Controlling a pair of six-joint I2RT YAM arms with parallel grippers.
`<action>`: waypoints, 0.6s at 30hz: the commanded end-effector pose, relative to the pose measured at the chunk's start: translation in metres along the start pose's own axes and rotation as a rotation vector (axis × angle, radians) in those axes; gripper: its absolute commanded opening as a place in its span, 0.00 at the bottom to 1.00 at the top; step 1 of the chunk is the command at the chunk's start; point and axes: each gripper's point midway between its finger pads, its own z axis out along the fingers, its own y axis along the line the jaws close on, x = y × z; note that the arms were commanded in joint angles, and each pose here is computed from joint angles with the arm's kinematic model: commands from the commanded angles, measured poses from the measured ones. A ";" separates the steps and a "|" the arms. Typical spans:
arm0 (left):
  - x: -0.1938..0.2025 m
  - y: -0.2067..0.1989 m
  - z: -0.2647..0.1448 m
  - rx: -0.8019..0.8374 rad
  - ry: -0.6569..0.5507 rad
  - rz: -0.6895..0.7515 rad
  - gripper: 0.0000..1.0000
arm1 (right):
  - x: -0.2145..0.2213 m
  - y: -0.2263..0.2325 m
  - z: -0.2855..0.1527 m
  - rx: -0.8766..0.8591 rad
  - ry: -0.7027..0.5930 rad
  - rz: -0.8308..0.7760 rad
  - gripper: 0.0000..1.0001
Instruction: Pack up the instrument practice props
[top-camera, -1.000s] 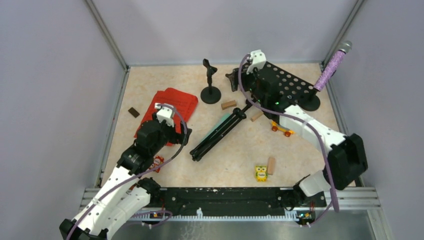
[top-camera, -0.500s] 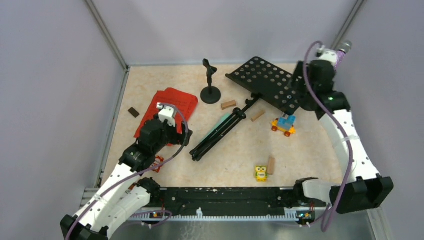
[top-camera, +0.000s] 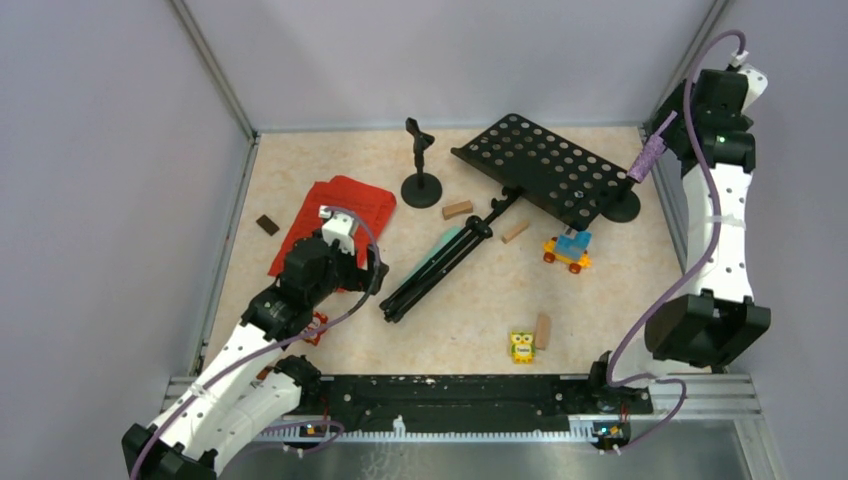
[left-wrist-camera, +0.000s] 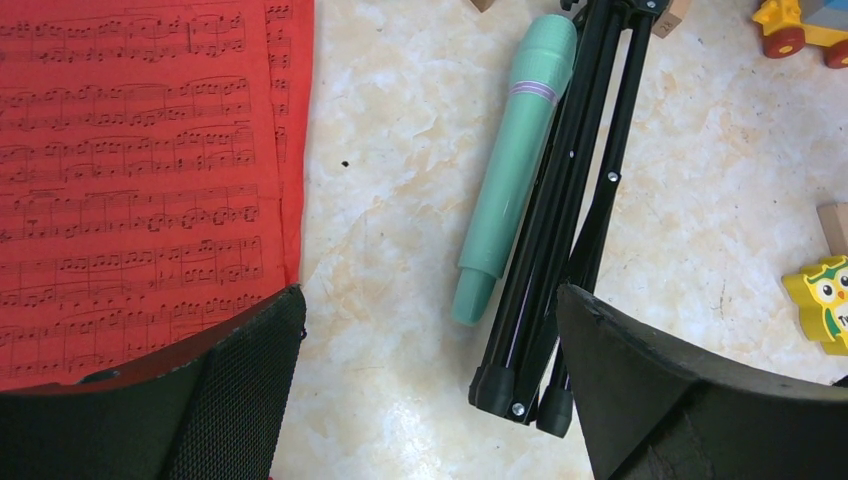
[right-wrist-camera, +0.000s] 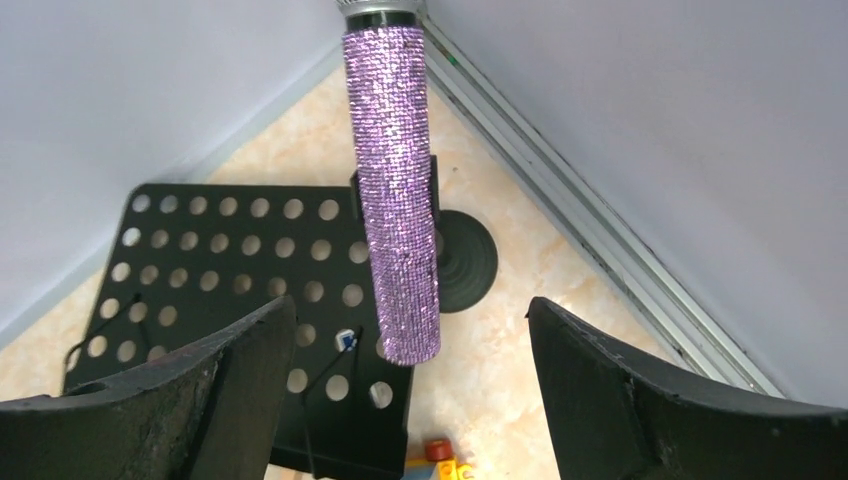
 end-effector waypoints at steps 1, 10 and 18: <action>-0.020 -0.010 -0.002 0.039 -0.043 0.001 0.99 | 0.000 -0.010 0.016 0.079 0.032 -0.034 0.84; -0.019 -0.016 0.000 0.072 -0.037 0.006 0.99 | 0.010 0.004 0.049 0.032 0.076 -0.052 0.85; -0.018 -0.018 0.003 0.089 -0.033 0.019 0.99 | 0.016 0.002 0.078 0.082 0.096 -0.073 0.85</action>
